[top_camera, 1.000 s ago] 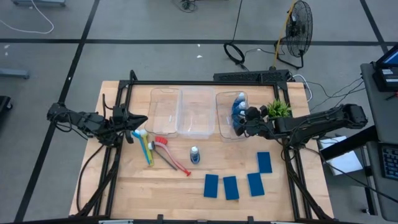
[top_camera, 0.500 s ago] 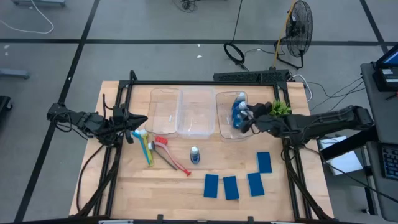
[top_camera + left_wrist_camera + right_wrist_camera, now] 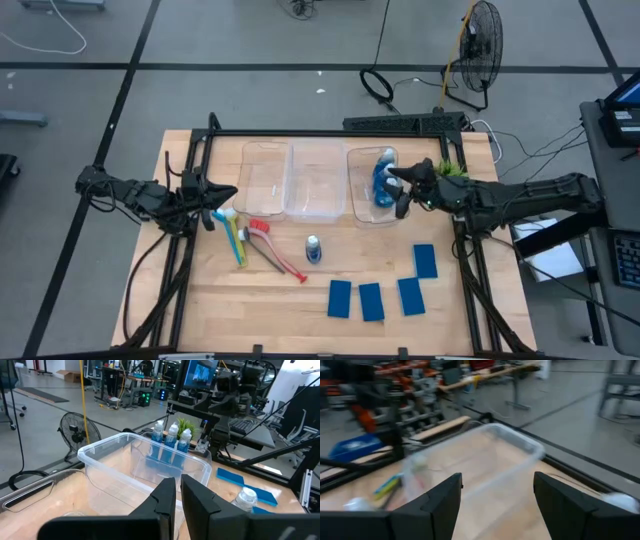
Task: Pick & Place Kitchen Sink Supplies
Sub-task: Put the blue dishwashing liquid bottle into the right transparent bin
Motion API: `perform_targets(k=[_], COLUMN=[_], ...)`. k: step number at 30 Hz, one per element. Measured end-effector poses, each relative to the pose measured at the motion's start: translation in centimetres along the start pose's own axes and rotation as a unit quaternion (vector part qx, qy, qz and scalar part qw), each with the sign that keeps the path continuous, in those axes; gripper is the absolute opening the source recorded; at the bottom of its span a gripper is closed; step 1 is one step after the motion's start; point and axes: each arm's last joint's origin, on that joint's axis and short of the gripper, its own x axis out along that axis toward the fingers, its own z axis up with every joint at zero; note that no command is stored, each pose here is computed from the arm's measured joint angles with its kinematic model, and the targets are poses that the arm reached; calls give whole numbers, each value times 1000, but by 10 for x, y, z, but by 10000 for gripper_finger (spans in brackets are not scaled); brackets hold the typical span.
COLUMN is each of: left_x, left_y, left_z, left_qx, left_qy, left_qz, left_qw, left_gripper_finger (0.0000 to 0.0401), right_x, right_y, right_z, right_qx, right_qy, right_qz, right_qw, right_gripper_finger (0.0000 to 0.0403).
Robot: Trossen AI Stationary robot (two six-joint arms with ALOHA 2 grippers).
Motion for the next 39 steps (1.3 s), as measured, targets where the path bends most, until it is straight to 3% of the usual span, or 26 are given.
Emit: perform_targets(k=[7,14,26,31,39], left_x=[0,0,0,0,0], left_y=[0,0,0,1,1], left_z=[0,0,0,-2,-2], left_qx=[0,2,1,6,2], left_qy=[0,0,1,6,7], left_qz=[0,0,0,2,2], left_qw=[1000,1000,1000,1000,1000], left_gripper_finger=[33,33,33,33,33], right_x=[-1,4,15,18,30], right_y=[7,23,61,75,101], right_z=[4,8,-8,-9,3], right_qx=[9,22,2,-9,-79], right_qy=[1,-8,-23,-5,56], right_qz=[101,228,298,311,319], right_qw=[995,973,954,950,943], right_gripper_finger=[221,209,208,208,208])
